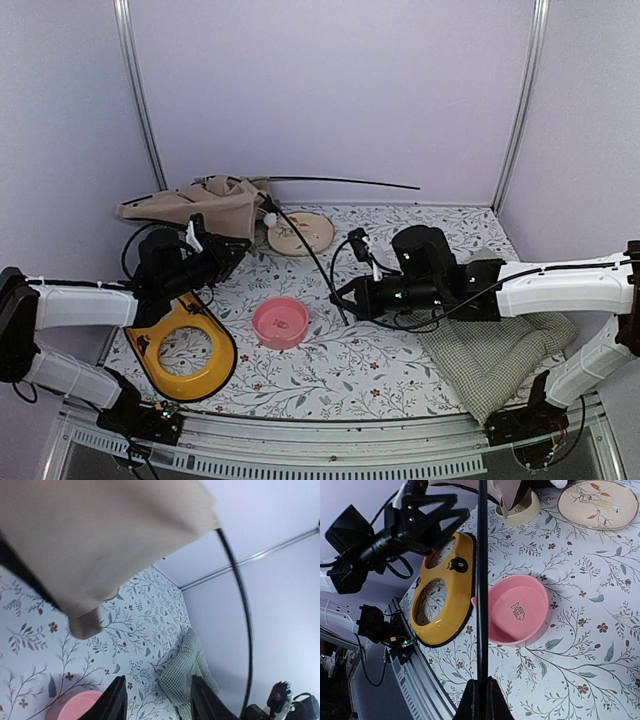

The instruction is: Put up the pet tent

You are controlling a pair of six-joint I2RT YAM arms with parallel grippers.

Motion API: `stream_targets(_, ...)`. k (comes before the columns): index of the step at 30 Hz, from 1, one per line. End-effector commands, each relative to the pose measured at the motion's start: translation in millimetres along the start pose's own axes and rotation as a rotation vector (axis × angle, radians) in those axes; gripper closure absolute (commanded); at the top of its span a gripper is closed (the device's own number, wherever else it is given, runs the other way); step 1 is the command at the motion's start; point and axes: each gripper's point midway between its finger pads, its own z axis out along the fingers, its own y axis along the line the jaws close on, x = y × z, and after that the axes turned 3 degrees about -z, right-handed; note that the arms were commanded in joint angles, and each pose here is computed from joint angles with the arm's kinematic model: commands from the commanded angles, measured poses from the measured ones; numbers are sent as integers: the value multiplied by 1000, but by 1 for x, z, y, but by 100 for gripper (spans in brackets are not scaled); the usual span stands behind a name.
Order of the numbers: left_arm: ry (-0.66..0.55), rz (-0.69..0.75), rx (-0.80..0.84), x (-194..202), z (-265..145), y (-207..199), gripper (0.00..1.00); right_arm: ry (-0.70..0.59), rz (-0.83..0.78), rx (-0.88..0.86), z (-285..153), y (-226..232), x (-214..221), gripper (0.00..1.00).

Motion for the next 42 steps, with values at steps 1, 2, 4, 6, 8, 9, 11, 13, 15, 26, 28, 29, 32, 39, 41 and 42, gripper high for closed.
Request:
stream_targets(1, -4, -105, -29, 1, -14, 31, 52, -136, -10, -99, -18, 33, -56, 100)
stream_targets(2, -10, -111, -22, 0, -15, 32, 49, -133, -12, -114, -19, 37, -57, 100)
stream_targets(4, -21, -125, 5, -4, -15, 32, 42, -127, -16, -142, -19, 44, -60, 100)
stream_targets(6, -40, -142, 38, -10, -14, 29, 38, -122, -18, -171, -19, 51, -63, 100)
stream_targets(8, -62, -163, 77, -17, -13, 26, 35, -116, -16, -194, -18, 57, -66, 100)
stream_targets(9, -74, -177, 96, -20, -13, 26, 34, -114, -16, -206, -18, 60, -67, 100)
stream_targets(11, -109, -209, 137, -29, -14, 26, 33, -113, -14, -225, -17, 64, -70, 100)
stream_targets(13, -137, -251, 174, -35, -16, 27, 33, -112, -9, -243, -17, 69, -72, 100)
stream_targets(15, -167, -289, 209, -40, -19, 30, 33, -113, -7, -253, -16, 72, -75, 100)
stream_targets(26, -294, -460, 355, -59, -35, 32, 49, -109, 14, -296, -11, 82, -84, 100)
stream_targets(28, -305, -480, 369, -61, -37, 33, 51, -106, 16, -296, -9, 82, -84, 100)
stream_targets(29, -303, -497, 369, -60, -36, 35, 51, -106, 19, -297, -9, 82, -84, 100)
stream_targets(32, -306, -539, 383, -61, -36, 38, 54, -106, 22, -301, -8, 83, -85, 100)
stream_targets(39, -344, -599, 413, -69, -34, 40, 58, -101, 28, -299, -5, 82, -83, 100)
stream_targets(41, -359, -595, 429, -74, -35, 36, 59, -99, 29, -299, -4, 81, -82, 100)
stream_targets(42, -368, -595, 437, -77, -35, 34, 60, -97, 30, -297, -3, 81, -81, 100)
